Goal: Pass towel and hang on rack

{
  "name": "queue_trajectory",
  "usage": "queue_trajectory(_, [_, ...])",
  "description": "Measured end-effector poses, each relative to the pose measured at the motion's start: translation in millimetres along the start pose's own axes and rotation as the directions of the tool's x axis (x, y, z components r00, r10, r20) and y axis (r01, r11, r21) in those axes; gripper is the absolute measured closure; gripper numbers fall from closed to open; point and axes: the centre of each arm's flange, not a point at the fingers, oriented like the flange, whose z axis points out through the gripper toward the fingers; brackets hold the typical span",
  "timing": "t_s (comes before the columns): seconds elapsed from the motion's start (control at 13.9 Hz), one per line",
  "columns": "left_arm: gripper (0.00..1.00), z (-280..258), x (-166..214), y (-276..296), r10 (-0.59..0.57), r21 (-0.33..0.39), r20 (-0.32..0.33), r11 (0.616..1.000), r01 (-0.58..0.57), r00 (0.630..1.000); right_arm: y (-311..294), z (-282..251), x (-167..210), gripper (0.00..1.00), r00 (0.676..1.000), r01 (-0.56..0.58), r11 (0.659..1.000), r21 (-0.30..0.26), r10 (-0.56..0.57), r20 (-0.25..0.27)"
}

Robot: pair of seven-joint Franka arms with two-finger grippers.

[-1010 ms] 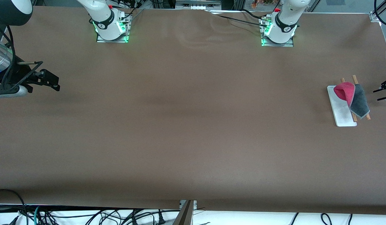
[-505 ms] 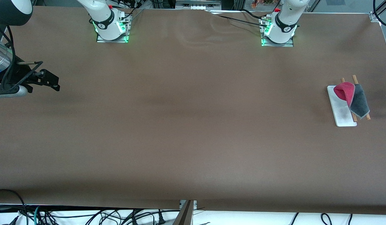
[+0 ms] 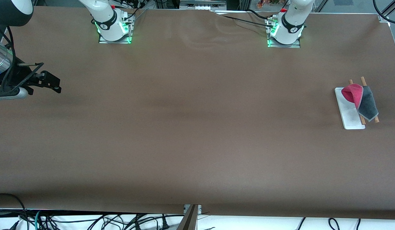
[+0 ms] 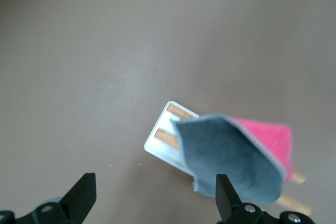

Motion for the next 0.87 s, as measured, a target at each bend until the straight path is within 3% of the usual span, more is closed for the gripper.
queue_trajectory(0.5, [0.0,-18,151,48,-0.24,-0.018,0.129,0.97,0.244,0.962,0,1,0,0.0,1.0,-0.001,1.0,0.0,0.001,0.001])
queue_trajectory(0.72, [0.0,-33,227,92,-0.374,0.039,0.162,0.927,0.373,0.913,0,1,0,0.0,1.0,-0.001,1.0,0.0,0.001,0.001])
queue_trajectory(0.87, [0.0,-39,260,126,-0.475,0.078,0.175,0.88,0.469,0.862,0,1,0,0.0,1.0,-0.001,1.0,0.0,0.001,0.001])
